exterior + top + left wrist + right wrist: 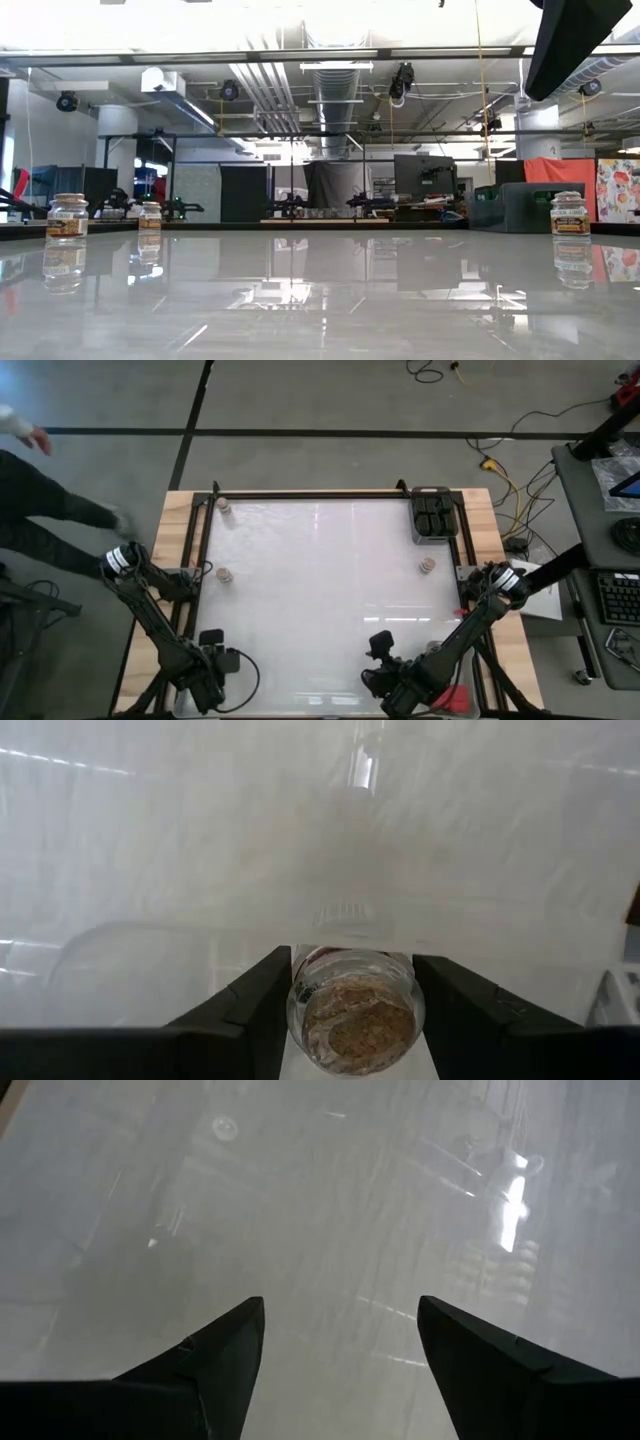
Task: Sort spices by type
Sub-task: Put the brown seasoning bottle into the transparent bin
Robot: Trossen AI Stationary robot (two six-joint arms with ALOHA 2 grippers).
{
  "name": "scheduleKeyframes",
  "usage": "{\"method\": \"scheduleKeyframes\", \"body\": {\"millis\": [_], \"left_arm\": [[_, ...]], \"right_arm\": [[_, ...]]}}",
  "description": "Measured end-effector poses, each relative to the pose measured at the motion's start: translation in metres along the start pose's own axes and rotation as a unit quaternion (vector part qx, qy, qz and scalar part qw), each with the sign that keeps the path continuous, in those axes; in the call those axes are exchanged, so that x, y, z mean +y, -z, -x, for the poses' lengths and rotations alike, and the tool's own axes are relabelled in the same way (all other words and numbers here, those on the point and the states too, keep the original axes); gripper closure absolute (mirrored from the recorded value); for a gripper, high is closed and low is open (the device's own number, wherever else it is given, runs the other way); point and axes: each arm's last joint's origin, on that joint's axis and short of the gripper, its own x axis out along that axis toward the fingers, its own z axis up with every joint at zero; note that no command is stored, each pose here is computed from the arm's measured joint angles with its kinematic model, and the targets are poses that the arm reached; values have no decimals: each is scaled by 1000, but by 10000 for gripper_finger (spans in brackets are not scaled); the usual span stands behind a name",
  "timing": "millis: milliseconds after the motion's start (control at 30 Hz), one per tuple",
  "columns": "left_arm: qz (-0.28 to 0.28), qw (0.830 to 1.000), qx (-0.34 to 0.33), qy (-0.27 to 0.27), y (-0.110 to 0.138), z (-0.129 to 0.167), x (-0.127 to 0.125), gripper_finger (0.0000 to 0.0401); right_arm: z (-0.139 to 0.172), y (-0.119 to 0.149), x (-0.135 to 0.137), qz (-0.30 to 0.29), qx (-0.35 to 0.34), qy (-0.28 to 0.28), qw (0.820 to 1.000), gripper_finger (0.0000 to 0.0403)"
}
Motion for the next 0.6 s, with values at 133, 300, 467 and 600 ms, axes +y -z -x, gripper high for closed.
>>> {"method": "scheduleKeyframes", "body": {"millis": [133,300,467,600], "left_arm": [[-1,1000,0,1,0,0,0,224],[-2,1000,2,-4,1,-2,2,219],[-1,1000,2,-4,1,-4,2,221],[1,1000,1,-1,1,-4,2,216]], "right_arm": [[0,0,0,2,-1,0,1000,148],[0,0,0,2,-1,0,1000,137],[0,0,0,2,-2,-1,1000,127],[0,0,0,2,-2,-1,1000,120]]}}
